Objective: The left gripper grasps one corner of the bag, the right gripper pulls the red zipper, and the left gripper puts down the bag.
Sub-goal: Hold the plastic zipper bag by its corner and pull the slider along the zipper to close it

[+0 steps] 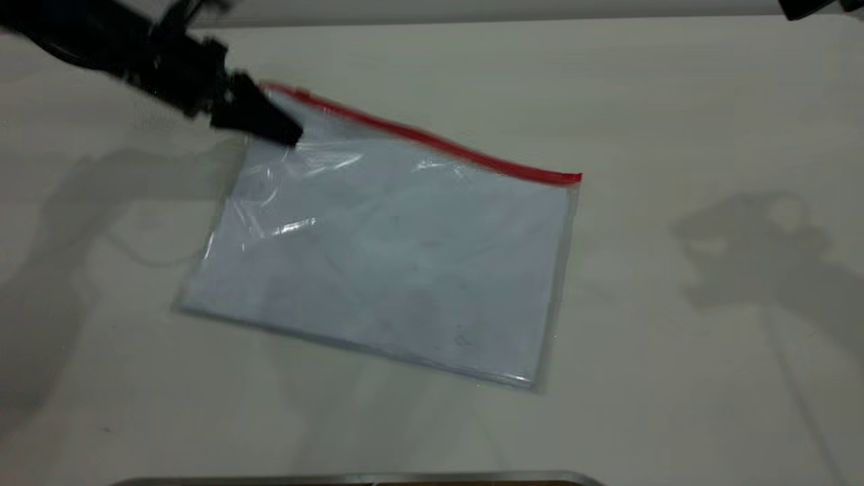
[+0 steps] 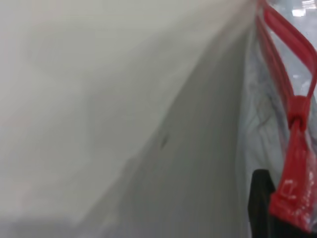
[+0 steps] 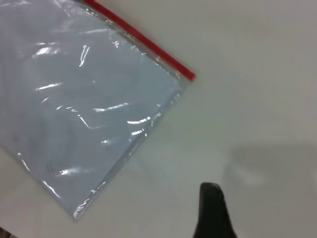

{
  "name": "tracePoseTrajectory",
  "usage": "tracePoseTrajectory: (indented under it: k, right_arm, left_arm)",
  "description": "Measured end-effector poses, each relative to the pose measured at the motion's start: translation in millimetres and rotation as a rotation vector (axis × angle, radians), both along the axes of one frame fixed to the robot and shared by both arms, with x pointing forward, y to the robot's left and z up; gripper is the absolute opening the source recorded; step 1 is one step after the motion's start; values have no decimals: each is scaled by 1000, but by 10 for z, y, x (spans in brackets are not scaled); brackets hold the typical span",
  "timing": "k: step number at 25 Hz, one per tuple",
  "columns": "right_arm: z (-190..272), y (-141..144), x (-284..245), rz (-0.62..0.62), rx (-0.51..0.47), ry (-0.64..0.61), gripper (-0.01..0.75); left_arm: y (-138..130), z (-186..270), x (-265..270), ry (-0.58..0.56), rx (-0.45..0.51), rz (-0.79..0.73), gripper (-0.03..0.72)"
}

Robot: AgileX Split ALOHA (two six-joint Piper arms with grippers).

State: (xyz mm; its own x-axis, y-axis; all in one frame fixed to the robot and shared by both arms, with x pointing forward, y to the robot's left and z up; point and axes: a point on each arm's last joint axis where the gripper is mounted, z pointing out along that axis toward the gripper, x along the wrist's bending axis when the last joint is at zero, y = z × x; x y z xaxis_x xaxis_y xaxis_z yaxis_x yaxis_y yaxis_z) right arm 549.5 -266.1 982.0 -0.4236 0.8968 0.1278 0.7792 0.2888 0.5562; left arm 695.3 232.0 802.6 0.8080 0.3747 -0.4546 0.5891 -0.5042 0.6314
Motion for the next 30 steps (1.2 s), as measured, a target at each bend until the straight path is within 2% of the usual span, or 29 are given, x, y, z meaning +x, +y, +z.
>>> tracePoseTrajectory:
  k: [5, 11, 15, 22, 30]
  right_arm:
    - [-125, 110, 148, 88, -2, -68, 561]
    - [-293, 594, 423, 280, 19, -114, 561]
    - [-465, 919, 610, 362, 54, -107, 561]
    - [-788, 1369, 791, 480, 148, -37, 561]
    - [-953, 1529, 861, 497, 216, -7, 561]
  left_arm:
    - [-181, 334, 132, -126, -9, -228, 53]
    - [-615, 454, 118, -340, 16, -499, 53]
    - [-860, 472, 51, -417, -3, -615, 53]
    - [-1119, 469, -46, -447, -16, -699, 53]
    - [-1189, 509, -51, -453, -70, -668, 53]
